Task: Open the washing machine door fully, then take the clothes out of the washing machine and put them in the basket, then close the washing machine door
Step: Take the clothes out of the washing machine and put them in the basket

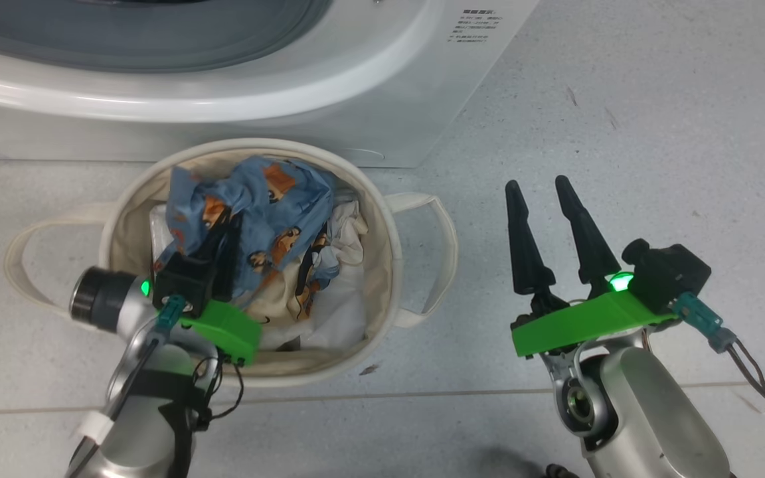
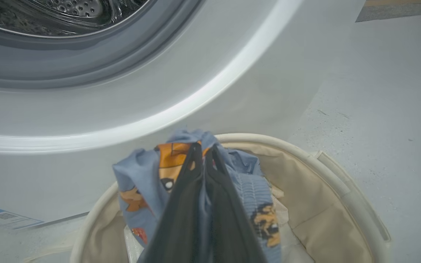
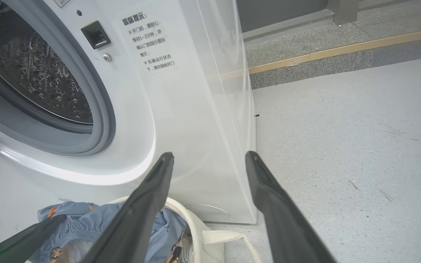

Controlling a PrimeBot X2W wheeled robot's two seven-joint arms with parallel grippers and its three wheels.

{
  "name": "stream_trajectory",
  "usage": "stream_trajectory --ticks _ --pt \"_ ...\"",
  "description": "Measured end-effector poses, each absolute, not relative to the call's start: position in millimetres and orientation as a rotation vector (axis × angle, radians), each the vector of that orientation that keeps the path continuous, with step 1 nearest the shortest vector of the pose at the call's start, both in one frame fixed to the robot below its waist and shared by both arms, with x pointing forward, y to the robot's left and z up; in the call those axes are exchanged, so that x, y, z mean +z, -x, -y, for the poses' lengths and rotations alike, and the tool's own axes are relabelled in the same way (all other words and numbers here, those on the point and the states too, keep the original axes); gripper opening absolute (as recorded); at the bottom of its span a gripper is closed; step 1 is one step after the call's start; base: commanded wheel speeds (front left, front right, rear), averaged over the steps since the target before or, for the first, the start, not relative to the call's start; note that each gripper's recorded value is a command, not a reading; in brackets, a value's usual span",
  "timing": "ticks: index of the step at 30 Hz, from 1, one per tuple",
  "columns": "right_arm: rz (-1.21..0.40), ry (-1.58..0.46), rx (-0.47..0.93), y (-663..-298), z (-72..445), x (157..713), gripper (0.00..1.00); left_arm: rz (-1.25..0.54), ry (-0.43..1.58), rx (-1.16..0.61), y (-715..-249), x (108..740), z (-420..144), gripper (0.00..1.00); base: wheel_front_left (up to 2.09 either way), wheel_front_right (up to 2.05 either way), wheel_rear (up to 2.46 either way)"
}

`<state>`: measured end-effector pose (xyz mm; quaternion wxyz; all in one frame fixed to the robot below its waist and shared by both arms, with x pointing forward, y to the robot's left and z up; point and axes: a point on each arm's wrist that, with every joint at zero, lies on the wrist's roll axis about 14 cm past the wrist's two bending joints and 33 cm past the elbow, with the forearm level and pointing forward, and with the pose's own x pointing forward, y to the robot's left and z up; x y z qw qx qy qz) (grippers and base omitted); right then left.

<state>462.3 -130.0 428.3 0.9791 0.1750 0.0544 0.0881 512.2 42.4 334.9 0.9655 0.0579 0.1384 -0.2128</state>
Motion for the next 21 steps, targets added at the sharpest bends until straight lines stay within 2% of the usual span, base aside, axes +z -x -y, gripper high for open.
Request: stream_trajectory --ticks 5,6,7,11,21 --pt "-0.107 -0.355 0.183 -462.9 127.9 429.0 1.0 -0.324 -0.123 -0.412 -507.3 323.7 -50.7 0.0 0.0 0.0 0.0" --pt "-0.106 -0.355 0.185 -463.1 127.4 429.7 1.0 -0.332 -0.12 -0.408 -506.4 322.6 -52.1 0.1 0.0 0.0 0.0" --pt "-0.104 -0.356 0.187 -463.3 126.7 430.3 1.0 -0.335 -0.119 -0.405 -505.7 322.1 -53.4 1.0 0.0 0.0 0.0" --pt "-0.094 -0.358 0.198 -464.2 123.1 434.4 1.0 -0.335 -0.122 -0.394 -504.6 325.6 -58.4 1.0 0.0 0.0 0.0" --pt "-0.042 -0.363 0.227 -463.2 115.1 457.9 1.0 -0.201 -0.112 -0.385 -501.0 377.4 -61.6 1.0 0.0 0.0 0.0"
